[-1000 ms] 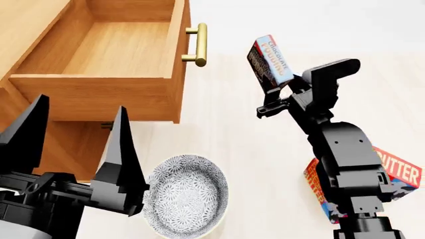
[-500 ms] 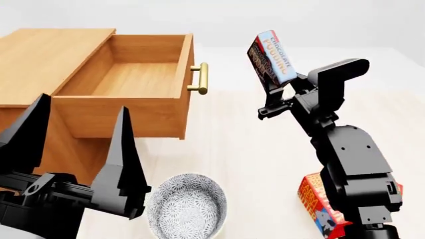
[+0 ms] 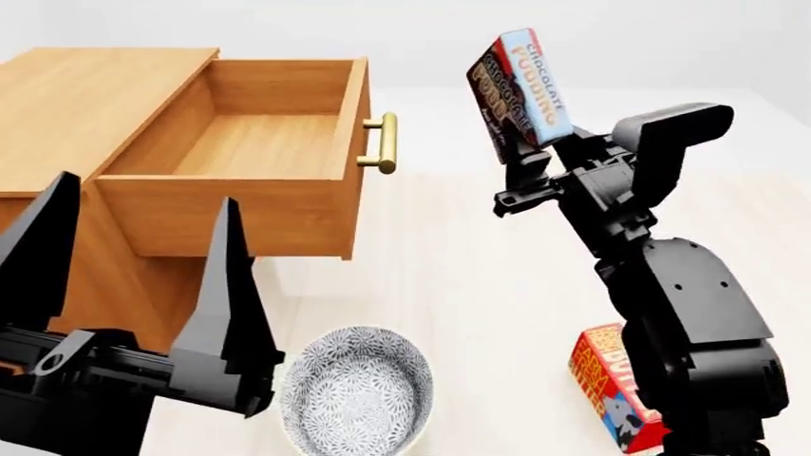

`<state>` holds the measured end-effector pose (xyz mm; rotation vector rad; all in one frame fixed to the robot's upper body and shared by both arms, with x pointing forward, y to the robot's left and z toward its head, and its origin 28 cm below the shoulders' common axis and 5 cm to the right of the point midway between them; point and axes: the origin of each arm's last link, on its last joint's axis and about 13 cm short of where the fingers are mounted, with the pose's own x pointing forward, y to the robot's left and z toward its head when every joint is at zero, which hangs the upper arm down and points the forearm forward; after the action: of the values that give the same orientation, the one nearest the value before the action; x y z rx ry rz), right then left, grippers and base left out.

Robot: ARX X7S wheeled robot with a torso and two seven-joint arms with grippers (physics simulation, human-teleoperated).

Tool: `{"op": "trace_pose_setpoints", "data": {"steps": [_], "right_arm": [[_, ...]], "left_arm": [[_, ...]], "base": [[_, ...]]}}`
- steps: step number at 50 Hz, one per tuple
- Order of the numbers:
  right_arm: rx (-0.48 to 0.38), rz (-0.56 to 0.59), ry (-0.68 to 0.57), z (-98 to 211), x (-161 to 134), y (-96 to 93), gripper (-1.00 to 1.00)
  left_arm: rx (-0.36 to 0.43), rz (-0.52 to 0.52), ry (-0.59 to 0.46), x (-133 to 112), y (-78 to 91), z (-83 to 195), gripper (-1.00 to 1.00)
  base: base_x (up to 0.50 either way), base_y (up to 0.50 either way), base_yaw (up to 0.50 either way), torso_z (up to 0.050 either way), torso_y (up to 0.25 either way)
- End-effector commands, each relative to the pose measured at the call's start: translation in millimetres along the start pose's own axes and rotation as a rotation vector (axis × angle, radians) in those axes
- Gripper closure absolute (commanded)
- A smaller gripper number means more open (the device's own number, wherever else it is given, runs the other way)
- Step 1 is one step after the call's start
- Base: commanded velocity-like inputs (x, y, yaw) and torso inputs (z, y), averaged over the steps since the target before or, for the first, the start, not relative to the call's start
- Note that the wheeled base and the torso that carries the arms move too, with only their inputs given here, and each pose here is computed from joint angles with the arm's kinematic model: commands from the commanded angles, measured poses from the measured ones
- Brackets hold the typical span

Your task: Put the chocolate pudding in the top drawer of the cabinet and close it.

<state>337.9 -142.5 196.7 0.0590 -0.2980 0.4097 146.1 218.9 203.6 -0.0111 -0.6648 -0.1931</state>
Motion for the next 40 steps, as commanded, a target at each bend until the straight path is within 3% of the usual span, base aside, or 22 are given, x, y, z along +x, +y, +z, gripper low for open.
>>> {"op": "trace_pose_setpoints", "data": {"steps": [1, 6, 14, 24, 40], "right_arm": [[0.16, 0.048, -0.068, 9, -4, 15.7, 1.0], [0.174, 0.057, -0.093, 14, -1, 21.8, 1.0], [0.03, 0.075, -0.098, 32, 13, 26.9, 1.0], [-0.091, 0.116, -0.15, 53, 29, 38.1, 1.0], [-0.139, 0.157, -0.16, 69, 46, 44.0, 1.0]], "left_arm": [[0.01, 0.006, -0.007, 0, 0.3, 0, -1.0], [0.01, 0.006, -0.007, 0, 0.4, 0, -1.0], [0.012, 0.001, -0.006, 1, 0.5, 2, -1.0], [0.006, -0.003, -0.013, 2, 1.7, 6, -1.0], [0.0, -0.002, -0.03, 5, 5.4, 12, -1.0]], "base": [[0.0, 0.0, 0.0, 0.0, 0.0], [0.0, 0.0, 0.0, 0.0, 0.0], [0.0, 0.0, 0.0, 0.0, 0.0], [0.0, 0.0, 0.0, 0.0, 0.0], [0.0, 0.0, 0.0, 0.0, 0.0]]}}
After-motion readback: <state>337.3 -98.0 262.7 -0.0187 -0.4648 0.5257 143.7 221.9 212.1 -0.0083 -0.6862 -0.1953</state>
